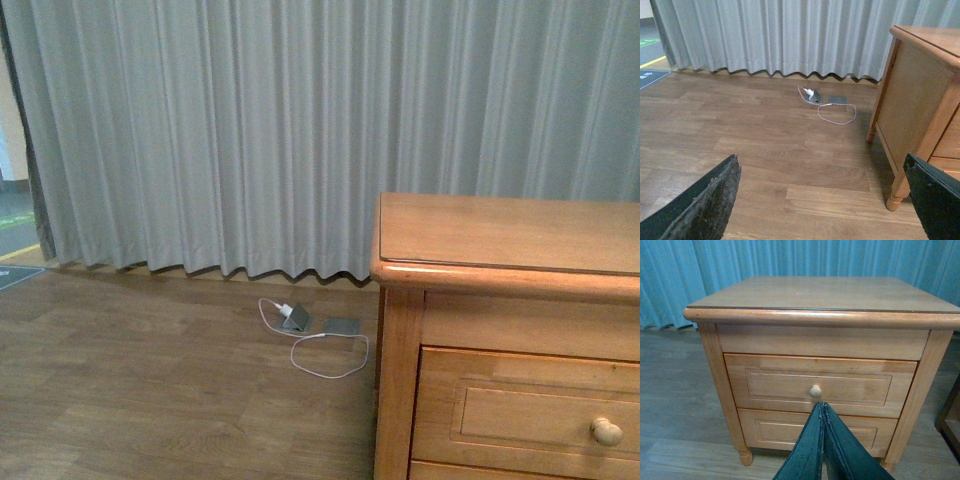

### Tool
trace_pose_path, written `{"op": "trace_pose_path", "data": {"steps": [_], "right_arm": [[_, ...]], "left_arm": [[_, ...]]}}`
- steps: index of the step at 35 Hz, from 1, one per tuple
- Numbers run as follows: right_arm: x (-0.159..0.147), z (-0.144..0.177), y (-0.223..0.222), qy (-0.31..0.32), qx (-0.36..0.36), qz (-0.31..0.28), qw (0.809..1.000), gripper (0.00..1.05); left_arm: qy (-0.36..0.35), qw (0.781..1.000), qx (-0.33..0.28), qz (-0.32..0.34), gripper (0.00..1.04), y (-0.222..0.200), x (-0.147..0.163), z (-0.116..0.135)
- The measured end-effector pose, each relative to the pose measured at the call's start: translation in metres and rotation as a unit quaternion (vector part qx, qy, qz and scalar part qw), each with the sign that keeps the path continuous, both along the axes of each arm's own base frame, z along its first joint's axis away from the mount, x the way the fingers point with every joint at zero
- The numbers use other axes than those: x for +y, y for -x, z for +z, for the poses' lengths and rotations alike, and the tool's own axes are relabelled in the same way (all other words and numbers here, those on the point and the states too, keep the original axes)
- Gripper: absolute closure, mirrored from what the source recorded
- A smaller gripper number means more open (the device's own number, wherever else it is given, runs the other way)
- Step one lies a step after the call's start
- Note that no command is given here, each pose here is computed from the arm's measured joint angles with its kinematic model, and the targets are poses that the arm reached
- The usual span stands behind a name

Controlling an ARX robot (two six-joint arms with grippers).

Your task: Put charger into drawer

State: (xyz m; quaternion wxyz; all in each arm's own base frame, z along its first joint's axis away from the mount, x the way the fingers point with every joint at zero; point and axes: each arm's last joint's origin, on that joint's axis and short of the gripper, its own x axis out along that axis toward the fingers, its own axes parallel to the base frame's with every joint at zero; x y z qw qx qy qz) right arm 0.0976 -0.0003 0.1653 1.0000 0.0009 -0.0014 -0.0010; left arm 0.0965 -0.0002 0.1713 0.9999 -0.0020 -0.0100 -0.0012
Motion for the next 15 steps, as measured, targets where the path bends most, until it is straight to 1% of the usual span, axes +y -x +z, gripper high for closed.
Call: {"op": "trace_pose_path", "data": {"steps": [5,8,13,15], "right_arm": [[0.0000,0.0000,0.0000,0.000,0.000,0.000,1.000,1.03],[0.0000,0.0000,0.0000,0.001,0.000,0.000,1.000,0.90],[0.0000,0.0000,0.0000,0.001,0.000,0.000,1.000,0.56],[0.0000,0.0000,0.0000,0.001,0.000,0.000,1.000,0.45]], "left_arm": [[0.000,1.000,0.000,0.000,0.06,0.0000,0.0000,0.0000],[0.000,1.000,0.000,0.000,0.06,0.0000,0.0000,0.0000],[0.000,1.000,0.000,0.000,0.06,0.0000,0.0000,0.0000],[0.000,1.000,0.000,0.000,0.06,0.0000,0.0000,0.0000]]}}
